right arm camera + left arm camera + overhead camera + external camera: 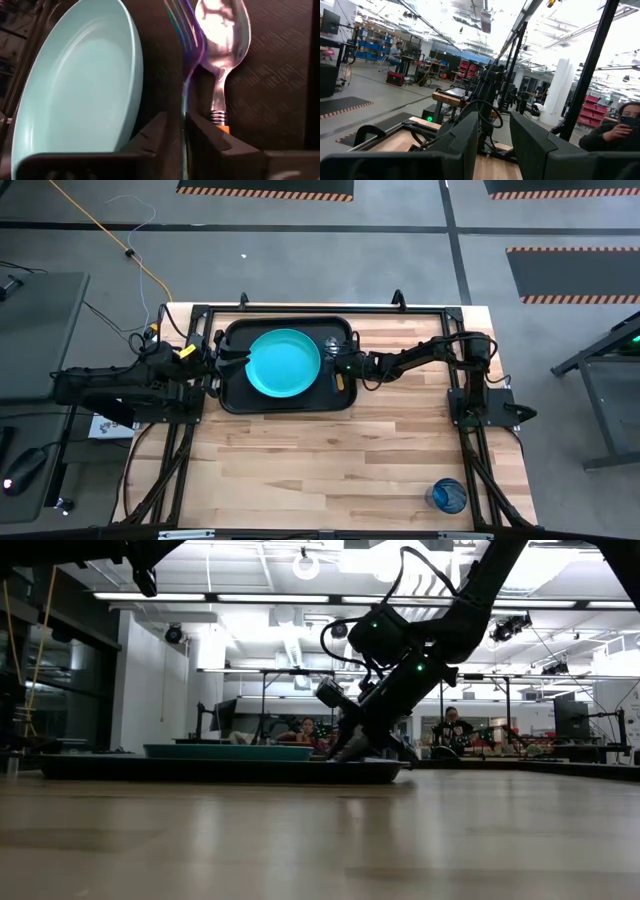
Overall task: Pick and place plate/cup/fork/spoon on tray
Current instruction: Put the blue fork on the black serving tray between the blue plate and yellow spoon, then put the blue cup on the black serving tray to the top left of the blue plate
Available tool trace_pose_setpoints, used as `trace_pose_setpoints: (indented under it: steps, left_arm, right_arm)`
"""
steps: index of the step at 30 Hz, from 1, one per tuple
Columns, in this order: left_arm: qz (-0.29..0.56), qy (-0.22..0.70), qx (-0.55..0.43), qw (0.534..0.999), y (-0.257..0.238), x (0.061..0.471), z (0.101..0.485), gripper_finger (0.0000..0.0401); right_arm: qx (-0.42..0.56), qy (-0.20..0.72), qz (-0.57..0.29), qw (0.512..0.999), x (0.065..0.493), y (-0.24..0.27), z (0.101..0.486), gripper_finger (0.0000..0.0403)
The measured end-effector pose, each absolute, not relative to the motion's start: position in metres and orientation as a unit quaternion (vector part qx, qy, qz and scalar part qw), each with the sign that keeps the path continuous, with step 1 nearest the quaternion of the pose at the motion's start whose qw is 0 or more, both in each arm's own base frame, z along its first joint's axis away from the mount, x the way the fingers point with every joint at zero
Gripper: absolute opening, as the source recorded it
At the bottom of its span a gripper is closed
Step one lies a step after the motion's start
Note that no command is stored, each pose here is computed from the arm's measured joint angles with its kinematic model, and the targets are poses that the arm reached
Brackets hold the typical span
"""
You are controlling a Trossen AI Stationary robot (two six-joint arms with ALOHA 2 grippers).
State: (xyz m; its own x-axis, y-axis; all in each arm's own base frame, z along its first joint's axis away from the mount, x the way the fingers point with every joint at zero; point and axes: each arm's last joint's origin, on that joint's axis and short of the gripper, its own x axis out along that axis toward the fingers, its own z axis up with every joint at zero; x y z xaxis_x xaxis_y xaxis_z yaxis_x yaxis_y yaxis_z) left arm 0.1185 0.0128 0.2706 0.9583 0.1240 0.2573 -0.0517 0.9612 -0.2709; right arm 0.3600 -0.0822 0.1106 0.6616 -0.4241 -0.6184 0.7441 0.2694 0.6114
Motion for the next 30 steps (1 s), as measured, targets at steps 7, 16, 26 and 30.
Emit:
trace_pose_setpoints:
  steps: [7,16,26,30]
  left_arm:
    - [0.045,-0.137,-0.132,0.981,0.013,0.118,0.271,0.0102]
    - [0.045,-0.136,-0.132,0.981,0.013,0.119,0.270,0.0102]
    - [0.046,-0.133,-0.132,0.981,0.013,0.119,0.270,0.0102]
    - [0.046,-0.133,-0.132,0.981,0.013,0.119,0.270,0.0102]
  right_arm:
    - [0.488,0.156,-0.376,0.772,0.361,-0.082,0.112,0.0118]
    - [0.497,0.119,-0.354,0.783,0.366,-0.083,0.119,0.0124]
    - [0.431,0.134,-0.323,0.832,0.364,-0.084,0.139,0.0124]
    - [0.380,0.171,-0.330,0.847,0.355,-0.084,0.156,0.0124]
